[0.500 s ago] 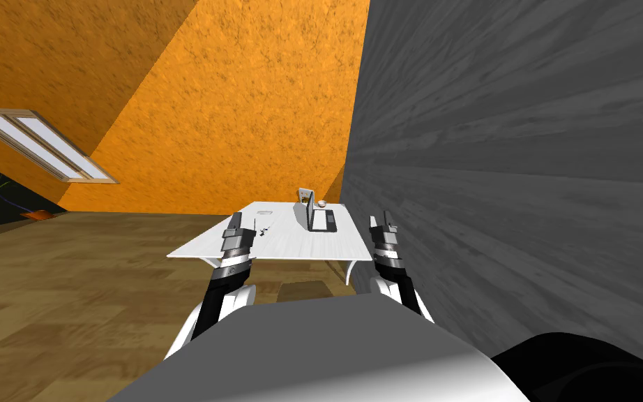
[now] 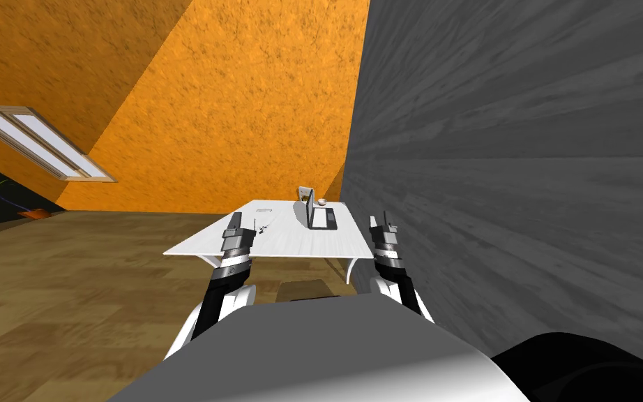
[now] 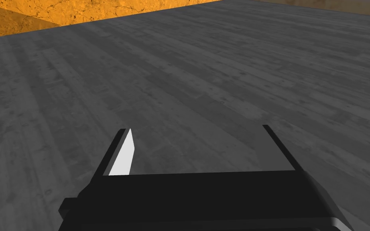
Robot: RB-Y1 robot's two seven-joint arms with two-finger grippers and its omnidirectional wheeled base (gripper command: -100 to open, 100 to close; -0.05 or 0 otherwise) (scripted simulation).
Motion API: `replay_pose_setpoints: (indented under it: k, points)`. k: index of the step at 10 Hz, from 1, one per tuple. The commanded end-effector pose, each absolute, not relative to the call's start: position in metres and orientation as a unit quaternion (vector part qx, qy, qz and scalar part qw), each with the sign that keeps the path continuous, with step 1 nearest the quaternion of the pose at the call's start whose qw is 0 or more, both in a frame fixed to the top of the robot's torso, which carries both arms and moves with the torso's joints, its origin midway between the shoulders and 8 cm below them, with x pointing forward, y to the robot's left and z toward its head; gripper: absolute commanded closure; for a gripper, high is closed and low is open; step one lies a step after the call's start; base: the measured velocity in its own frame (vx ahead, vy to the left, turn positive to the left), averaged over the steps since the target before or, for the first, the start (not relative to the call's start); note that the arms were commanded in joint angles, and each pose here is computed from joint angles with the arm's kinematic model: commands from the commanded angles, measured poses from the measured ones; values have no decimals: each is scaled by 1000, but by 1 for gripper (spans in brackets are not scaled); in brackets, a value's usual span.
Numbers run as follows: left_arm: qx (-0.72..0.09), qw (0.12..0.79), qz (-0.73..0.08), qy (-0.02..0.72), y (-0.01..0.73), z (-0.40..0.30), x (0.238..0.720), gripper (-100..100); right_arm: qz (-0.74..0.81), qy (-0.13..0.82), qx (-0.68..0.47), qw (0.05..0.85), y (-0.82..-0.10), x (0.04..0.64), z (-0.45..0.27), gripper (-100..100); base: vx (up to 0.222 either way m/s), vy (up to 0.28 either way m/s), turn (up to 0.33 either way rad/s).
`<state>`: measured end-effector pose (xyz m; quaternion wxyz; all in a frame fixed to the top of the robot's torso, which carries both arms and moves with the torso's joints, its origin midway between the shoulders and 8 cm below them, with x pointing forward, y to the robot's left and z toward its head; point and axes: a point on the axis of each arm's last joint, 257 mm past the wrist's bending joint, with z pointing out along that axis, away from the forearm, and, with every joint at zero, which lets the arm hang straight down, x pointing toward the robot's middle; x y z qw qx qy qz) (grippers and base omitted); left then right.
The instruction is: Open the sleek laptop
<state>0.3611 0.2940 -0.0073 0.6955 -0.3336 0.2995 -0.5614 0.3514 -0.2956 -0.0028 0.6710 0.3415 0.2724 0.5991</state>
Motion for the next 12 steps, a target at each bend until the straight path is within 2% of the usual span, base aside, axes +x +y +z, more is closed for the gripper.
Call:
replay_pose_setpoints:
  k: [1, 4, 5, 12]
  points:
    - [-334, 696, -561, 300, 294, -7, 361, 0, 599, 272, 341, 671, -296, 351, -3, 0, 0, 0, 0]
    - [-334, 696, -561, 300, 294, -7, 361, 0, 599, 272, 341, 671, -296, 351, -3, 0, 0, 0, 0]
    - [-334, 696, -561, 300, 294, -7, 361, 0, 588, 301, 329, 675, -292, 357, -9, -100, 13, 31, 57]
    - [-334, 695, -561, 300, 294, -8, 361, 0, 500, 423, 281, 701, -290, 386, -47, -100, 13, 91, 68]
